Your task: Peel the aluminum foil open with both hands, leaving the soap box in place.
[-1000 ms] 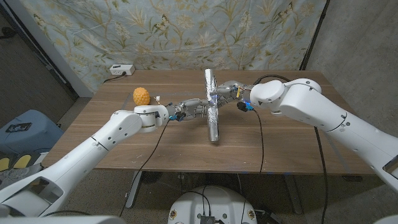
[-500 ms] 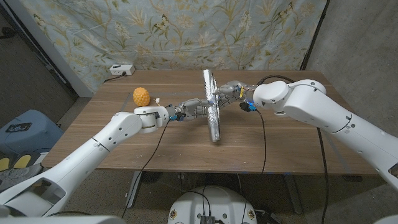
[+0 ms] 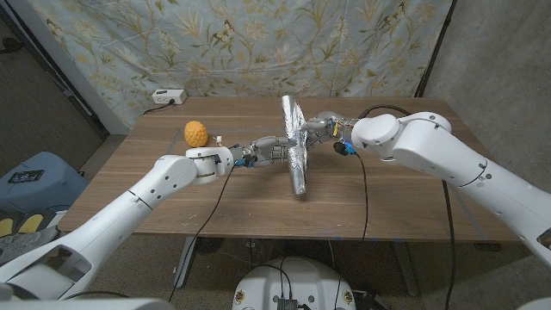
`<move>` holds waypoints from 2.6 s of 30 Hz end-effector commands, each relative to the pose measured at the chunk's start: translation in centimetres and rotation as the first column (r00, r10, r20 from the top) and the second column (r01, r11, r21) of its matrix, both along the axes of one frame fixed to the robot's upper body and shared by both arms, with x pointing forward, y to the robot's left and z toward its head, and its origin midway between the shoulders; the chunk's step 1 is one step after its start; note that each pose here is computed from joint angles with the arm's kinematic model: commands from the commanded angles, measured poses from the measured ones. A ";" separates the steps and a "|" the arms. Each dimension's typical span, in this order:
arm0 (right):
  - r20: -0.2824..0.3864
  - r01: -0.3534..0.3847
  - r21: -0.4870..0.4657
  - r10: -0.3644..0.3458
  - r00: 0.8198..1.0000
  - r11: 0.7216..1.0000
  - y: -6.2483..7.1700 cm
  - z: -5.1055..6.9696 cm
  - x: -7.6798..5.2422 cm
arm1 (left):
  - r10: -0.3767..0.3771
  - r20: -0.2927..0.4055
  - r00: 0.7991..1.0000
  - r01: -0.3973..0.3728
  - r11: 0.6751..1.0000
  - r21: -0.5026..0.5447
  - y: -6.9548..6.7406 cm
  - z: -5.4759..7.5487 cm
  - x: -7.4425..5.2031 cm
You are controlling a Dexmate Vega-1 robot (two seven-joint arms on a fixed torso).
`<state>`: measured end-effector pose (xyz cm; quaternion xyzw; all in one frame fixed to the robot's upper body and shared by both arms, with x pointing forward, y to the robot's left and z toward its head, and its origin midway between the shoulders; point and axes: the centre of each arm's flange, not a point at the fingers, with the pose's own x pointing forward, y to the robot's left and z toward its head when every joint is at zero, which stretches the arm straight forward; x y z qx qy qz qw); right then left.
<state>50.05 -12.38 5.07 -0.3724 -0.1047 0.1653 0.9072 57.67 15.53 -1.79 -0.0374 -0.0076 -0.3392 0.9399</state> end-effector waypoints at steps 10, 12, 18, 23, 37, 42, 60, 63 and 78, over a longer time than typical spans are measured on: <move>0.078 0.150 0.014 -0.151 0.985 0.989 -0.5 -0.8 0.3 | -0.065 -0.013 0.998 0.065 0.998 0.002 -0.9 -0.7 0.0; 0.082 0.160 0.013 -0.160 0.984 0.987 -0.7 -0.9 0.3 | -0.074 -0.016 0.997 0.074 0.997 0.006 -0.9 -0.8 0.0; 0.085 0.176 0.009 -0.177 0.981 0.984 -1.2 -0.9 0.3 | -0.125 -0.042 0.991 0.126 0.992 0.021 -0.7 -1.1 0.1; 0.086 0.203 0.012 -0.203 0.975 0.979 -1.7 -0.9 0.2 | -0.144 -0.081 0.986 0.145 0.989 0.009 -0.5 -1.6 0.3; 0.070 0.232 -0.007 -0.231 0.970 0.973 -2.4 -0.8 0.4 | -0.152 -0.125 0.980 0.151 0.988 -0.013 -0.4 -2.3 0.4; 0.071 0.237 -0.009 -0.236 0.969 0.971 -2.5 -0.7 0.4 | -0.139 -0.127 0.982 0.139 0.990 -0.010 -0.2 -2.3 0.5; 0.094 0.244 0.014 -0.244 0.965 0.970 -3.0 -0.4 0.3 | -0.014 -0.053 0.998 0.017 0.998 0.057 0.7 -1.1 0.5; 0.097 0.244 0.020 -0.245 0.965 0.970 -3.1 -0.4 0.2 | 0.047 -0.011 0.999 -0.046 0.996 0.070 1.1 -0.7 0.3; 0.099 0.228 0.045 -0.231 0.968 0.973 -3.2 -0.4 0.0 | 0.117 0.003 0.993 -0.117 0.993 -0.009 1.4 -0.3 0.1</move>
